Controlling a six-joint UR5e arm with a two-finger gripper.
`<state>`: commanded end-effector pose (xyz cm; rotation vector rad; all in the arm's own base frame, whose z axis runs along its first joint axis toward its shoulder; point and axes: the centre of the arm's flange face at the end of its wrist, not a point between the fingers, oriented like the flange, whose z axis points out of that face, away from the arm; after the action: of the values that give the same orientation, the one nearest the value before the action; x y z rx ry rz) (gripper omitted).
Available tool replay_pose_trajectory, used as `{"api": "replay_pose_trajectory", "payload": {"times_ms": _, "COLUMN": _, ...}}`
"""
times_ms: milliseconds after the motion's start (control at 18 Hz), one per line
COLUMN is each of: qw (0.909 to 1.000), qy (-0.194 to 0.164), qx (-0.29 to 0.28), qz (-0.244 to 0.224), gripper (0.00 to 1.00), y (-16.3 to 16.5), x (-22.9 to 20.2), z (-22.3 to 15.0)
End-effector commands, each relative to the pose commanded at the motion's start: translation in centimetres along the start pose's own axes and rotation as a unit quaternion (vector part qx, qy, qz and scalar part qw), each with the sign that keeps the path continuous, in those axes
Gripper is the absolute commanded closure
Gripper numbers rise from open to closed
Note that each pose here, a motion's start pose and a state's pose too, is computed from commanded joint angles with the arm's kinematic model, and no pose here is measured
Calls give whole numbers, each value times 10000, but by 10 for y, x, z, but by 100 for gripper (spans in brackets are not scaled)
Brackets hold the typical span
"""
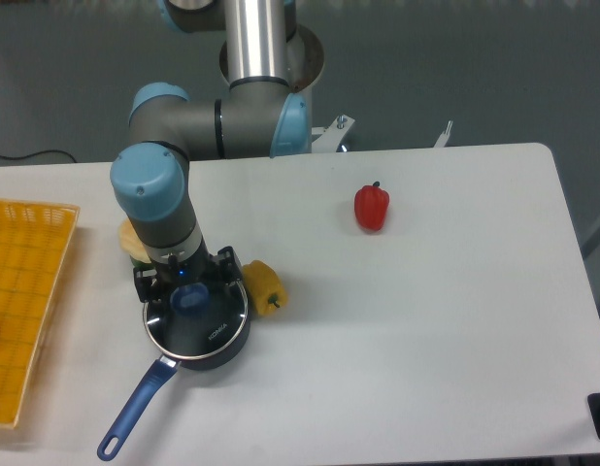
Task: Open the lid
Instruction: 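Close the gripper on the blue knob of the glass lid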
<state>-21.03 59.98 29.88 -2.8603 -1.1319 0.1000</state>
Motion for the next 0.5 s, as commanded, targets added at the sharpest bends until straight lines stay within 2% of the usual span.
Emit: {"api": "replay_pose_trajectory", "payload": {"times_ms": 500, "qw": 10000, "qy": 55, "qx": 35, "qz": 5, "gripper": 0, "y": 1, "x": 1, "z": -6}}
